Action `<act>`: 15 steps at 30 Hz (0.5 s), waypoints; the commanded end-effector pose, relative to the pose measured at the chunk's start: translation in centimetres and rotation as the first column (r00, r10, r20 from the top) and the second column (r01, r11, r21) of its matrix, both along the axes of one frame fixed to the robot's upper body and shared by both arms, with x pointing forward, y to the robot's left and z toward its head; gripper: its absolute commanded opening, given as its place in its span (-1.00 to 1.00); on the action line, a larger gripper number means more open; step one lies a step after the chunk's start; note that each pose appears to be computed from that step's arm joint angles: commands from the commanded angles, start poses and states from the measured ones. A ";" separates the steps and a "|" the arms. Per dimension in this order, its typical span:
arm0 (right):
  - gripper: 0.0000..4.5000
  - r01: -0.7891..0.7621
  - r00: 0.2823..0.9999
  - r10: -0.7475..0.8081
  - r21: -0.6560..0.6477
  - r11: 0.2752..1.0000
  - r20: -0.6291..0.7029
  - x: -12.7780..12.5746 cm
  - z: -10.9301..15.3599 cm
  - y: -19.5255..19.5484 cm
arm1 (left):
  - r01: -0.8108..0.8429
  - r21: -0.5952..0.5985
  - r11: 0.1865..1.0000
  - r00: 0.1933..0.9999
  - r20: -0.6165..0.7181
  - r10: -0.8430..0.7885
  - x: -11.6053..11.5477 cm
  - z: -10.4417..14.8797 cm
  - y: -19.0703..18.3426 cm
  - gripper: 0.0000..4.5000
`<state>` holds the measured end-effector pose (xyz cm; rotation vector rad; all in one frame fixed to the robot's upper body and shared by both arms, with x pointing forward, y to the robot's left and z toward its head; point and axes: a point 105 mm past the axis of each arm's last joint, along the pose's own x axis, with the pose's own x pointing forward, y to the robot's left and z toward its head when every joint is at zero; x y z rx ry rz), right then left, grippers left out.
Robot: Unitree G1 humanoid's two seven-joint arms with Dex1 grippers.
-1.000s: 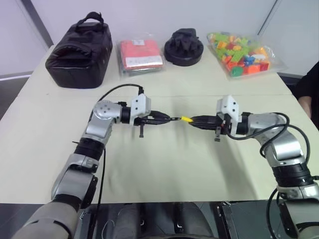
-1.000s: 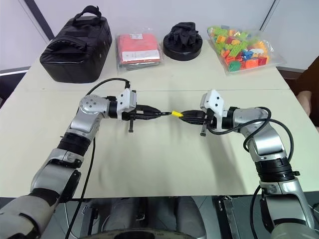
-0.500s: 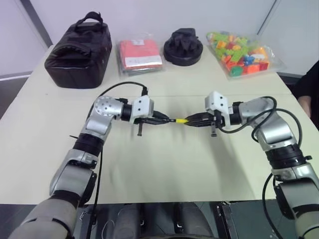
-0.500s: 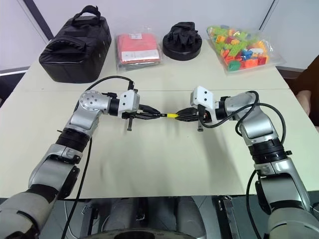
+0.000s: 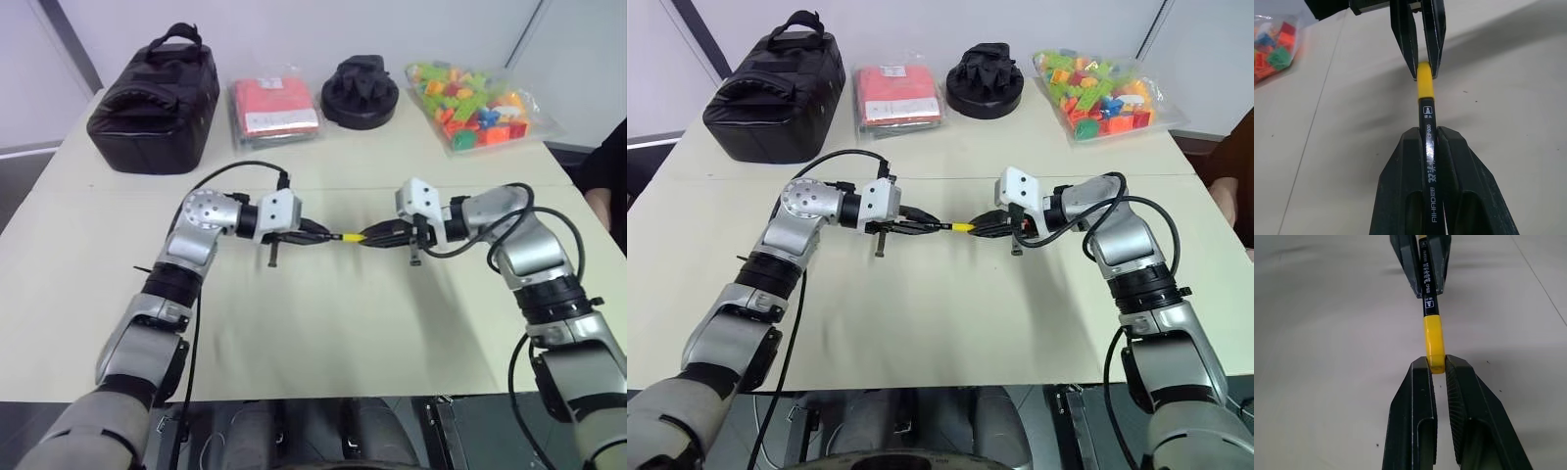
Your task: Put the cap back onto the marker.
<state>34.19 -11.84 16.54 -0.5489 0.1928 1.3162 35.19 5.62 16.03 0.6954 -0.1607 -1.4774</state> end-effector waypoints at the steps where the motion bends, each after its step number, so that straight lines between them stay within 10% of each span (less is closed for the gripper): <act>1: -0.98 -0.121 0.991 0.113 0.109 0.987 0.076 -1.3 2.9 3.7 | 0.055 -0.040 0.998 0.998 0.044 -0.053 -0.5 1.1 -1.9 -1.00; 15: -0.98 -0.140 0.990 0.135 0.118 0.983 0.045 -2.2 2.5 4.8 | 0.054 -0.043 0.998 0.998 0.033 -0.052 -0.5 0.9 -1.8 -1.00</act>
